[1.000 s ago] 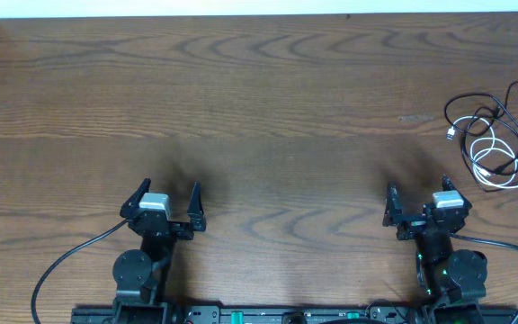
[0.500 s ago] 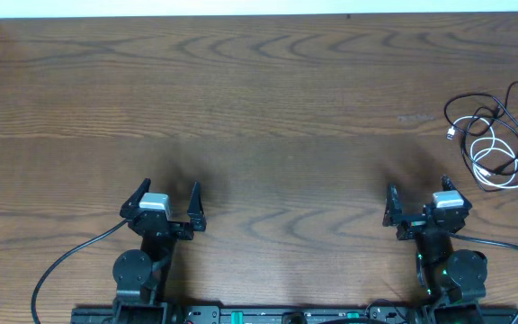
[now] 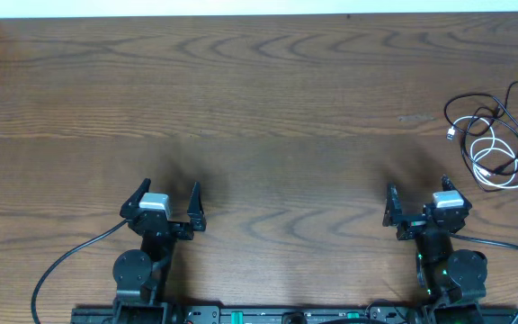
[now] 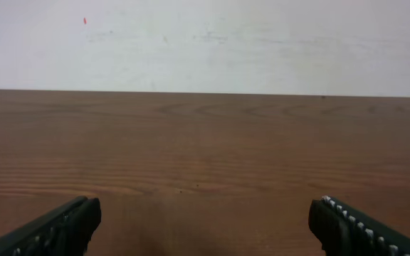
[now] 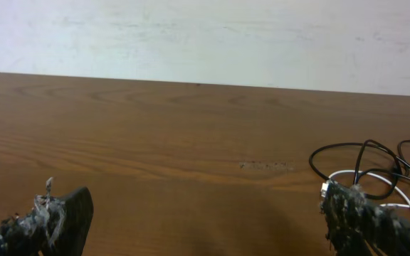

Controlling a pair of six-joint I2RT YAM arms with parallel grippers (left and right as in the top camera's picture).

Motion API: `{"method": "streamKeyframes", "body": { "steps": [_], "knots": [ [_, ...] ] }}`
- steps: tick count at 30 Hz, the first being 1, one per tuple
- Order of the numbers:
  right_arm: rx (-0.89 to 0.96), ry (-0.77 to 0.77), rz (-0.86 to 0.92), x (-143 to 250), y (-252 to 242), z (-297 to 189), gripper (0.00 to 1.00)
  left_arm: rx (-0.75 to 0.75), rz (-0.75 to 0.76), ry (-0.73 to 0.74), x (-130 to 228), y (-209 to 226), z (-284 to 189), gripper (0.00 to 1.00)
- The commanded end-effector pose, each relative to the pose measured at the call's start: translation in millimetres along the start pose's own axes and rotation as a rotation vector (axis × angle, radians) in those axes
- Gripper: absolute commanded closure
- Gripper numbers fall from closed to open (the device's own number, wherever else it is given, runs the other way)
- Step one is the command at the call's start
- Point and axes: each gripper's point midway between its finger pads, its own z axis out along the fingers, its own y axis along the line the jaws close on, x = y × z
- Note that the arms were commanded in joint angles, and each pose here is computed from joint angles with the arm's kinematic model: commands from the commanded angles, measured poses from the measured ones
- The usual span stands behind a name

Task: Untangle cables

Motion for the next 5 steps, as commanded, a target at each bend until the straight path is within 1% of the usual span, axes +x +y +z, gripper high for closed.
{"method": "streamKeyframes", "body": {
  "steps": [1, 5],
  "knots": [
    [-0.001, 0.005, -0.008, 1.1, 0.5, -0.2, 0.01, 0.006, 0.009, 0.048, 14.2, -0.1, 0.1, 0.02],
    [-0.001, 0.005, -0.008, 1.1, 0.5, -0.2, 0.01, 0.006, 0.009, 0.048, 14.2, -0.1, 0.1, 0.02]
  ]
}}
